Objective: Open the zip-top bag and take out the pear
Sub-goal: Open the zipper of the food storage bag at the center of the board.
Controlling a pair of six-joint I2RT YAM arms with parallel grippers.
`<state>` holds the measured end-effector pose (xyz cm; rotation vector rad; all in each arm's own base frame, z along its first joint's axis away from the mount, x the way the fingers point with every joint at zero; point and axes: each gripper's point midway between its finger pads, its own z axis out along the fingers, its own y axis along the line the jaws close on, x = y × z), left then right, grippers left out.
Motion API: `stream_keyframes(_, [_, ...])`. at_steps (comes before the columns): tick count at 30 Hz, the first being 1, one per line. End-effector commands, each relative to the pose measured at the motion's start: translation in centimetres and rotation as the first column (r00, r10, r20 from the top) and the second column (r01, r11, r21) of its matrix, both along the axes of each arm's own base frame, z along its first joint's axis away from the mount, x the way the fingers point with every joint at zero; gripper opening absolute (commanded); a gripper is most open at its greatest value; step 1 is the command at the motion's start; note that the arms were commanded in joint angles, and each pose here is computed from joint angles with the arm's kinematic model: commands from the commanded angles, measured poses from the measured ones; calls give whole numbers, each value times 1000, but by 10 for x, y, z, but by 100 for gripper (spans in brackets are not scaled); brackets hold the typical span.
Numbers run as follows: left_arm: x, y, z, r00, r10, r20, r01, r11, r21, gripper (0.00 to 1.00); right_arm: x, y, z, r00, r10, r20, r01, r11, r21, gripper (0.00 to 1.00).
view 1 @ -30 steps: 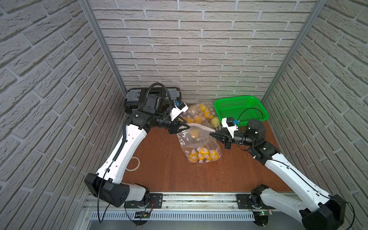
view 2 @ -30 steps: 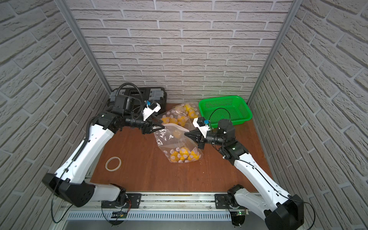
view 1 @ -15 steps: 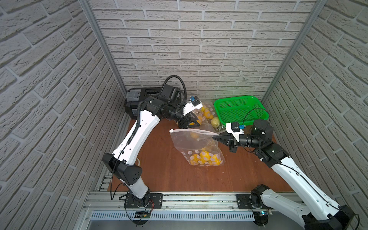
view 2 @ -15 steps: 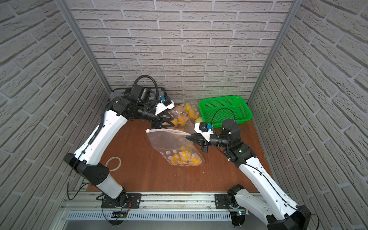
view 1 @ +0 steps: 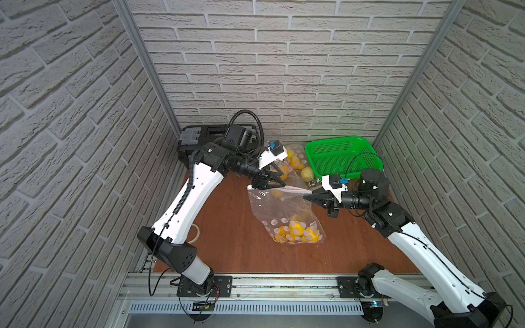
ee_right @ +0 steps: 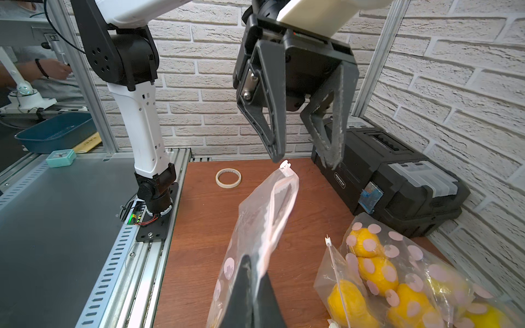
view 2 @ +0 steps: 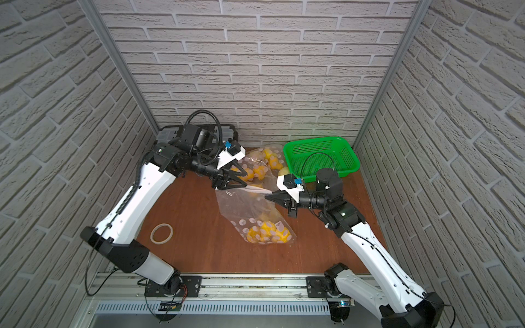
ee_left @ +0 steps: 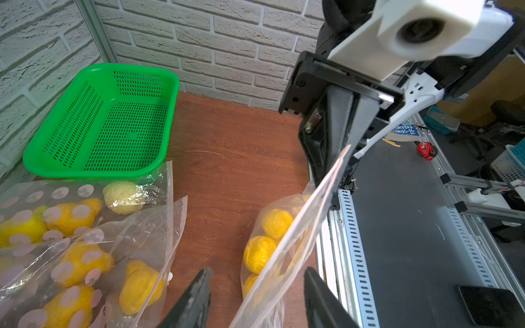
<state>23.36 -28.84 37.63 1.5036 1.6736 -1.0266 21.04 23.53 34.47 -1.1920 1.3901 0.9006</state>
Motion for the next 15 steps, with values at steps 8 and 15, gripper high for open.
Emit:
stream_keyframes(8, [-8,-21,-9,996,-86,-35,85,996,-7,50,-7,2,18,998,41,54,-42,999,23,3])
stream_keyframes(15, [-14,-21,-21,992,-98,-76,99,995,4,49,-6,1,16,998,29,54,-30,999,14,3])
